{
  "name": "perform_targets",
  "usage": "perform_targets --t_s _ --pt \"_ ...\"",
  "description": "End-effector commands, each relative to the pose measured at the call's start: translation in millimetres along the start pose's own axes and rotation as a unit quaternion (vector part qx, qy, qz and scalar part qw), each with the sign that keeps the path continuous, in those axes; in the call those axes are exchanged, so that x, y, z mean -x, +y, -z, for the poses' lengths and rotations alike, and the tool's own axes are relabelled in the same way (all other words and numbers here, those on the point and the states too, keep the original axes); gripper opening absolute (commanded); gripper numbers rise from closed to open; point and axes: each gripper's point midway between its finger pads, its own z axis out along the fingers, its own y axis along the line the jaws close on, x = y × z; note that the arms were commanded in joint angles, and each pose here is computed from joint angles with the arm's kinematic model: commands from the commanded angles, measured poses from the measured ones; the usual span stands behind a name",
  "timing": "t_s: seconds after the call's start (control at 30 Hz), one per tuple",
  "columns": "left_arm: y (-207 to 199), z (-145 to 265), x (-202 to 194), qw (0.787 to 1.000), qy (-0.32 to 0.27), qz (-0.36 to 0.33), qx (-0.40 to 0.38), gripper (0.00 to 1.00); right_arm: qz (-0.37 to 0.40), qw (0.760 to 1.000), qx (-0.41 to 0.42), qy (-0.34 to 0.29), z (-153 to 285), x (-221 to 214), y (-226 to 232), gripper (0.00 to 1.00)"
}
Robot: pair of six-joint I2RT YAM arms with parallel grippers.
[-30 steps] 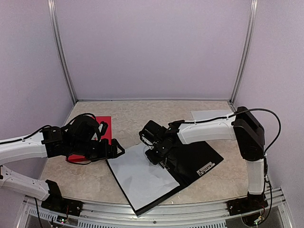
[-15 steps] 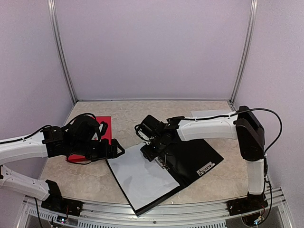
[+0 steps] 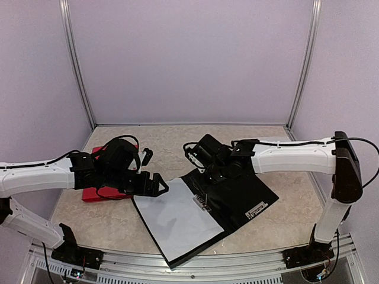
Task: Put the files into the folder
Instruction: Hold the spring clip on the folder from the folder.
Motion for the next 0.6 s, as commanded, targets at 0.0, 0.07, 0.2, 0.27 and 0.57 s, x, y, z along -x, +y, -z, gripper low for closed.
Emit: perform_targets --t_s 0.0,0.07,0.2,0.27,0.57 --pt "-43.9 -2.7 32.7 0.992 -0.028 -0.099 -0.071 0.90 -0.036 0.999 -0.014 -0.002 12.8 -21.4 -18.1 0.55" --pt "-59.1 -12.6 39.7 0.986 -0.023 -0.134 -0.093 0.90 -0.056 0.998 -0.012 -0.008 18.5 -30.3 -24.3 0.54" --pt "-86.2 -34.4 55.8 0.976 -0.008 -0.181 -0.121 0.85 -0.093 0.996 -0.004 -0.008 24.3 -57.6 -33.1 0.53" --pt "-94.1 -48.6 59.4 0.972 0.005 -0.196 -0.128 0.83 -0.111 0.994 -0.003 -0.009 27.8 -70.9 -37.6 0.51" --pt "-107.4 -101.5 56.8 0.963 0.057 -0.191 -0.181 0.73 -0.181 0.979 0.063 -0.062 30.7 -110.9 -33.9 0.35"
